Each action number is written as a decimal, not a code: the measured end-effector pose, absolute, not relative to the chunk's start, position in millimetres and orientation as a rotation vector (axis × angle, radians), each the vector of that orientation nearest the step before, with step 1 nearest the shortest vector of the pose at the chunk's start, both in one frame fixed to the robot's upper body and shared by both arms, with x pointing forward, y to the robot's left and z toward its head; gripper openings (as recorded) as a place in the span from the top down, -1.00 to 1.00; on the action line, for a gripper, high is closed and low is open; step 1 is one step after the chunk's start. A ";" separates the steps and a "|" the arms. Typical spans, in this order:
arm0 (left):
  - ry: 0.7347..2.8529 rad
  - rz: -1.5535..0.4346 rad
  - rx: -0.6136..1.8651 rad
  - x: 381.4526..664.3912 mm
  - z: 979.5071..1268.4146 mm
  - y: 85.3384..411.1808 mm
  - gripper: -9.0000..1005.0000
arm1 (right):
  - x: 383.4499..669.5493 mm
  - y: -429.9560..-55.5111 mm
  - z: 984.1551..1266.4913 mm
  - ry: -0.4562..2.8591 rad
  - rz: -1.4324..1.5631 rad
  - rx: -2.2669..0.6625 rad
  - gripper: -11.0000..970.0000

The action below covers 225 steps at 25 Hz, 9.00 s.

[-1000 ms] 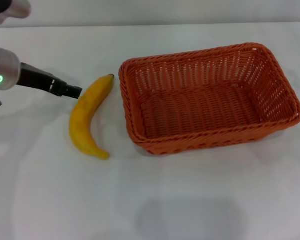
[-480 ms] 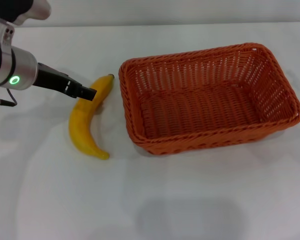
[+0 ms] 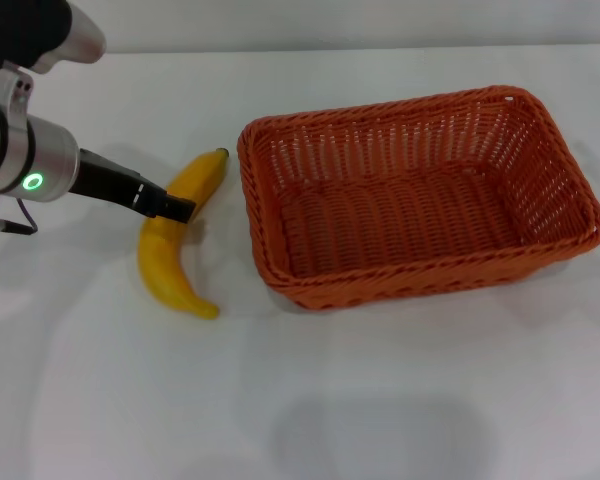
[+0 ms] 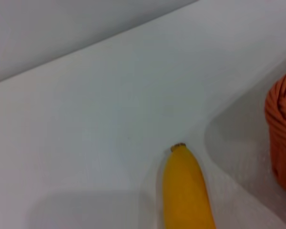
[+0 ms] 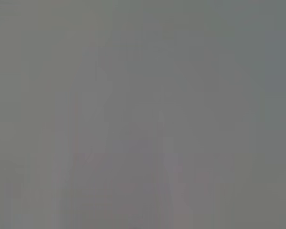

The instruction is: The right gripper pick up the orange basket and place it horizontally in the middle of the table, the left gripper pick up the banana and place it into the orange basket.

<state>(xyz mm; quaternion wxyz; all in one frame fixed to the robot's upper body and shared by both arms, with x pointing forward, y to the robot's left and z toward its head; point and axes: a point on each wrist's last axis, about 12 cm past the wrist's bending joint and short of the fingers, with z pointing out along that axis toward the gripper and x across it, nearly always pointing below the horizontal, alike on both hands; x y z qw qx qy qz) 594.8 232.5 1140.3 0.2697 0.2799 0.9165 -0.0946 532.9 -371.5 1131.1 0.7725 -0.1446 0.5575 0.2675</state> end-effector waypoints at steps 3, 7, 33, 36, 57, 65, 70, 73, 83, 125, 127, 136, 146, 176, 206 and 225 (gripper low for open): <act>2.478 -0.257 0.752 594.3 1138.1 233.0 -0.70 | 532.6 -371.1 1129.7 1.212 0.584 -0.308 -0.47; 2.484 -0.258 0.752 594.0 1136.1 233.2 -0.70 | 532.6 -371.0 1129.4 1.212 0.585 -0.307 -0.47; 2.494 -0.246 0.760 600.0 1117.0 226.5 -0.70 | 531.8 -369.6 1126.2 1.220 0.593 -0.297 -0.47; 2.501 -0.249 0.767 601.6 1115.2 224.2 -0.70 | 532.0 -369.7 1126.2 1.221 0.593 -0.296 -0.47; 2.506 -0.282 0.754 602.4 1113.7 221.2 -0.69 | 535.0 -370.6 1125.8 1.235 0.580 -0.286 -0.47; 2.523 -0.293 0.760 600.4 1113.1 221.1 -0.69 | 535.0 -371.4 1126.1 1.234 0.578 -0.285 -0.47; 2.532 -0.301 0.766 598.1 1114.2 221.3 -0.69 | 534.9 -371.9 1126.3 1.233 0.576 -0.283 -0.47; 2.534 -0.305 0.764 597.0 1116.0 221.1 -0.69 | 534.5 -372.5 1126.2 1.232 0.574 -0.281 -0.47; 2.576 -0.329 0.778 591.0 1116.4 221.5 -0.45 | 533.4 -374.4 1126.3 1.231 0.569 -0.275 -0.47; 2.131 -0.277 0.744 542.0 1233.7 214.6 -0.03 | 540.7 -379.2 1129.5 1.255 0.565 -0.245 -0.47; 2.099 -0.282 0.775 546.9 1241.2 206.4 -0.03 | 540.9 -379.0 1128.5 1.259 0.563 -0.242 -0.47; 2.048 -0.345 0.927 573.8 1241.6 169.1 -0.02 | 541.5 -376.2 1127.6 1.258 0.565 -0.238 -0.47; 2.007 -0.505 1.060 588.9 1214.6 126.5 -0.02 | 541.2 -374.0 1126.5 1.256 0.569 -0.235 -0.47; 1.868 -0.797 0.919 592.2 1198.6 139.8 -0.33 | 538.5 -375.3 1126.0 1.254 0.569 -0.238 -0.47; 0.952 0.031 0.284 520.1 1120.1 281.3 -0.74 | 534.1 -379.2 1121.4 1.271 0.553 -0.227 -0.47; 1.222 0.246 -0.022 515.3 1057.0 336.1 -0.74 | 529.8 -401.7 1119.1 1.201 0.113 -0.261 -0.47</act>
